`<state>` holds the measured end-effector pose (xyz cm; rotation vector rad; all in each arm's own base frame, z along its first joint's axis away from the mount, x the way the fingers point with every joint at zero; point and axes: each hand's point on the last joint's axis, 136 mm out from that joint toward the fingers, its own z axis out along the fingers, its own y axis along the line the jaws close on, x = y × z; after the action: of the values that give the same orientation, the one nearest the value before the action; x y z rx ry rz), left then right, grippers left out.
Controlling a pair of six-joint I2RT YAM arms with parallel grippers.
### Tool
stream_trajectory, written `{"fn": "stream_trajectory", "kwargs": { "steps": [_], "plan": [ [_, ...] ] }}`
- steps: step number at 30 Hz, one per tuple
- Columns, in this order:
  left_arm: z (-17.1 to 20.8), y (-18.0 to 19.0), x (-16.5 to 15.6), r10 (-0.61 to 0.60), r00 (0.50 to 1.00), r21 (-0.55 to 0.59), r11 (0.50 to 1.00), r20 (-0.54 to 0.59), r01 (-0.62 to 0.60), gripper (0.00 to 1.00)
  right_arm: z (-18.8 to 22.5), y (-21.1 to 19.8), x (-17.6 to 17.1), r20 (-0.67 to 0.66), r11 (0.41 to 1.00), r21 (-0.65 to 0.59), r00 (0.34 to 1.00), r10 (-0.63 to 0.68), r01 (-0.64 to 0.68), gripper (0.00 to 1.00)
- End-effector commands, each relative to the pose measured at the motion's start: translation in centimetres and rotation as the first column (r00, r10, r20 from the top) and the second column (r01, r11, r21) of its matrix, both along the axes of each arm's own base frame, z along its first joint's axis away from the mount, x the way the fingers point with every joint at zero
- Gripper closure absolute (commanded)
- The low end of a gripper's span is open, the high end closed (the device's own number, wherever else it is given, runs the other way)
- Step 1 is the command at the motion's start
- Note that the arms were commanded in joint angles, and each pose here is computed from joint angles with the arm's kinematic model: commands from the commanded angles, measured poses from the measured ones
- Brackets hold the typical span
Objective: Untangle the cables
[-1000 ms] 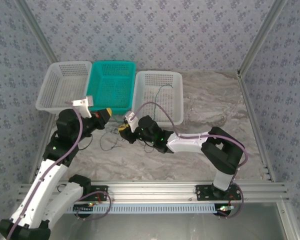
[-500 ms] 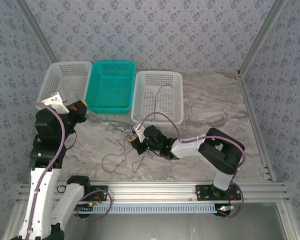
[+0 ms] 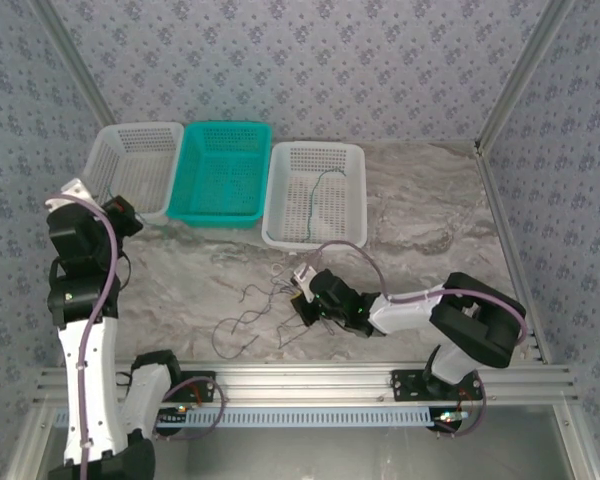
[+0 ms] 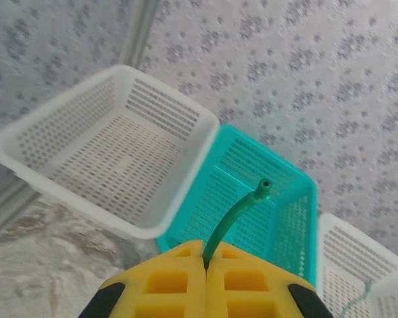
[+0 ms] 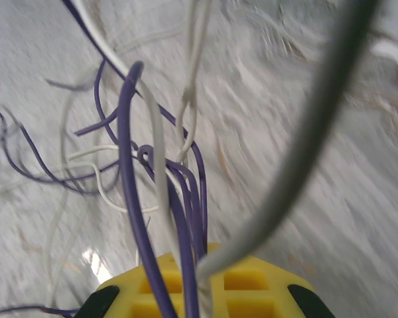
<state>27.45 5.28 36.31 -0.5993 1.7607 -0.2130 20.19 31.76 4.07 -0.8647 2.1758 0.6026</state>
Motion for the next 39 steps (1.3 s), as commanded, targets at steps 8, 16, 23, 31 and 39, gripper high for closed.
{"fn": "stream_trajectory", "kwargs": {
  "steps": [8, 16, 23, 31, 39],
  "plan": [
    [11.5, -7.1, 3.0, -0.412, 0.823, -0.147, 0.855, 0.390, 0.498, 1.00, -3.1, -5.6, -2.8, -0.046, 0.984, -0.147, 0.993, -0.108, 0.101, 1.00],
    [14.6, -18.0, 5.5, -0.659, 0.616, -0.055, 0.662, 0.432, 0.747, 1.00, -2.2, -10.4, -3.8, 0.004, 0.953, -0.119, 0.960, -0.281, 0.280, 1.00],
    [14.0, -27.3, 8.5, -0.748, 0.493, -0.059, 0.525, 0.444, 0.849, 1.00, -0.5, -14.7, -4.1, 0.014, 0.911, -0.038, 0.912, -0.410, 0.410, 1.00],
    [7.8, -33.8, 14.9, -0.771, 0.572, -0.067, 0.579, 0.280, 0.813, 1.00, 2.3, -16.6, -3.8, 0.024, 0.861, 0.211, 0.878, -0.478, 0.463, 1.00],
    [-4.1, -37.8, 21.0, -0.793, 0.603, -0.207, 0.577, 0.086, 0.790, 1.00, 4.1, -16.9, -3.8, 0.024, 0.854, 0.250, 0.879, -0.477, 0.456, 1.00]
  ]
}}
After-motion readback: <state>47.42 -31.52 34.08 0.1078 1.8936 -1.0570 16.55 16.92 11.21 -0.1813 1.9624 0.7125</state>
